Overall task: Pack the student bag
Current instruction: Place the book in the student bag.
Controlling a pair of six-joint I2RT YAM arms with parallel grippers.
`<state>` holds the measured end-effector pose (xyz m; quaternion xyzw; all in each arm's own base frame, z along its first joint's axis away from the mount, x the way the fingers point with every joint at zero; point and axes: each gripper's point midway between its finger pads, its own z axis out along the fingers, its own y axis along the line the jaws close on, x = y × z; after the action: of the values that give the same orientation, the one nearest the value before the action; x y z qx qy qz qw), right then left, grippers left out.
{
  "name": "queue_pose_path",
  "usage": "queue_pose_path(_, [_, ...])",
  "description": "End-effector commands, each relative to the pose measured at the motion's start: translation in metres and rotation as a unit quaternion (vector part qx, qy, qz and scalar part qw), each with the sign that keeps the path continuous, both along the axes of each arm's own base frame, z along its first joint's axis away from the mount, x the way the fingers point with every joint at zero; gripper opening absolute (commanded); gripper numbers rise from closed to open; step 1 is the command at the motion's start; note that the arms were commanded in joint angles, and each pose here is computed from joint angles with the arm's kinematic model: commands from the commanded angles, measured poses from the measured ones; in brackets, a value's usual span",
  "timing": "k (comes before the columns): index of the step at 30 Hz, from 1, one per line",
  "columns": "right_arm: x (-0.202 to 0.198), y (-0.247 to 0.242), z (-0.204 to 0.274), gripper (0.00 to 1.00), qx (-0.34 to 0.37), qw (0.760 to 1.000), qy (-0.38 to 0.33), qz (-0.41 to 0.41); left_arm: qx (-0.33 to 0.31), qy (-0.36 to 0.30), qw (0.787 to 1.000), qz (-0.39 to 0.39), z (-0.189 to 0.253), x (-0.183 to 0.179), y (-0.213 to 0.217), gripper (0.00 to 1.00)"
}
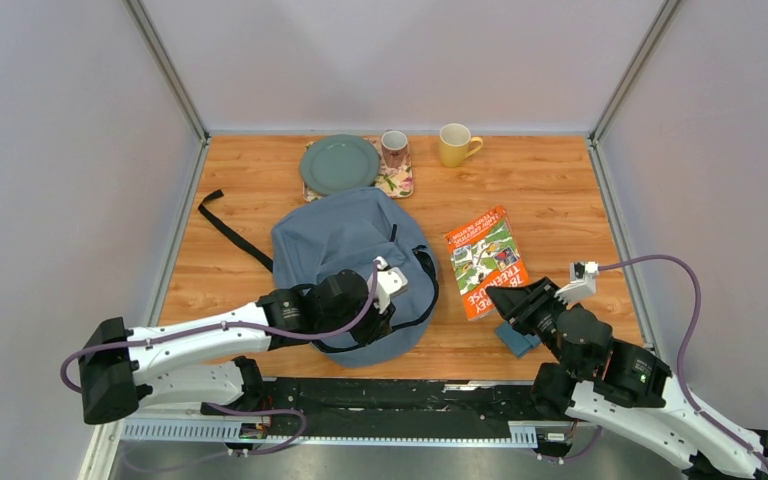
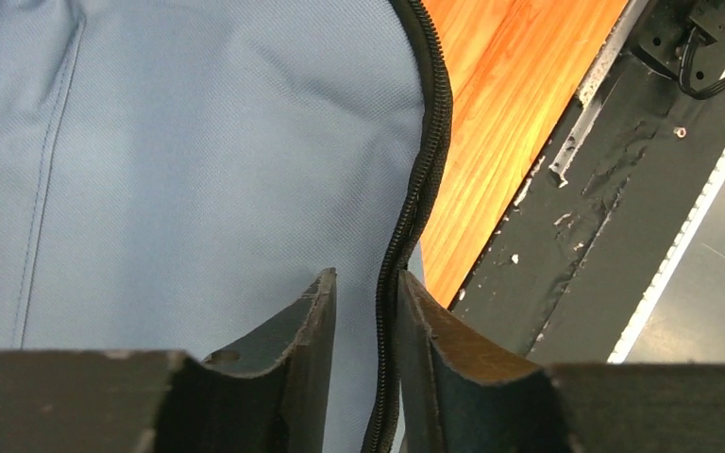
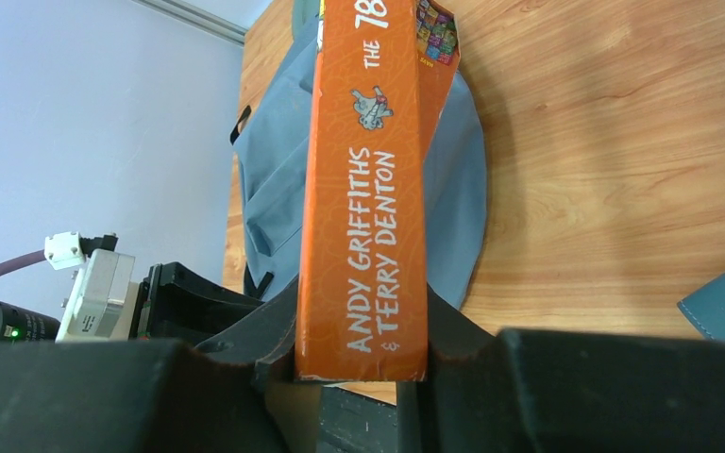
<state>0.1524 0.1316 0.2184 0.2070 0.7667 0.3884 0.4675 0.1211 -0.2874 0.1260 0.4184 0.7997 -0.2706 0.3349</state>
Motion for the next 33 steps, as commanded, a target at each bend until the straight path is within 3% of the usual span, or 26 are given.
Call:
queue_pose_path(1, [0.004,0.001,0.037,0.0,0.075,0.997,-0.031,-0.013,-0.016,-0.011,1.0,-0.003,0.007,0.004,-0.01,0.36])
queue_pose_path(5, [0.003,0.0,0.036,0.0,0.081,0.996,-0.03,-0.013,-0.019,0.001,1.0,-0.011,0.005,-0.001,-0.012,0.33])
queue_pose_path(9, [0.002,-0.001,0.036,0.0,0.082,0.996,-0.03,-0.014,-0.021,0.013,0.999,-0.023,0.003,-0.006,-0.015,0.39])
queue_pose_path(14, [0.001,-0.004,0.034,0.0,0.083,0.996,-0.025,-0.017,-0.013,0.019,0.999,-0.03,-0.001,-0.01,-0.016,0.38])
queue_pose_path(17, [0.001,-0.005,0.034,0.0,0.088,0.996,-0.024,-0.018,-0.004,0.024,0.999,-0.032,-0.006,-0.012,-0.016,0.34])
queue_pose_path(23, [-0.001,-0.008,0.033,0.0,0.086,0.996,-0.022,-0.018,0.01,0.027,0.999,-0.022,-0.003,-0.01,-0.018,0.0])
queue_pose_path(29, [-0.003,-0.01,0.036,0.0,0.085,0.996,-0.022,-0.016,-0.007,-0.027,0.999,0.032,0.024,0.014,-0.013,0.0])
queue_pose_path(33, [-0.007,-0.009,0.038,0.0,0.074,0.997,-0.021,-0.002,-0.042,-0.11,0.987,0.107,0.079,0.046,0.002,0.0])
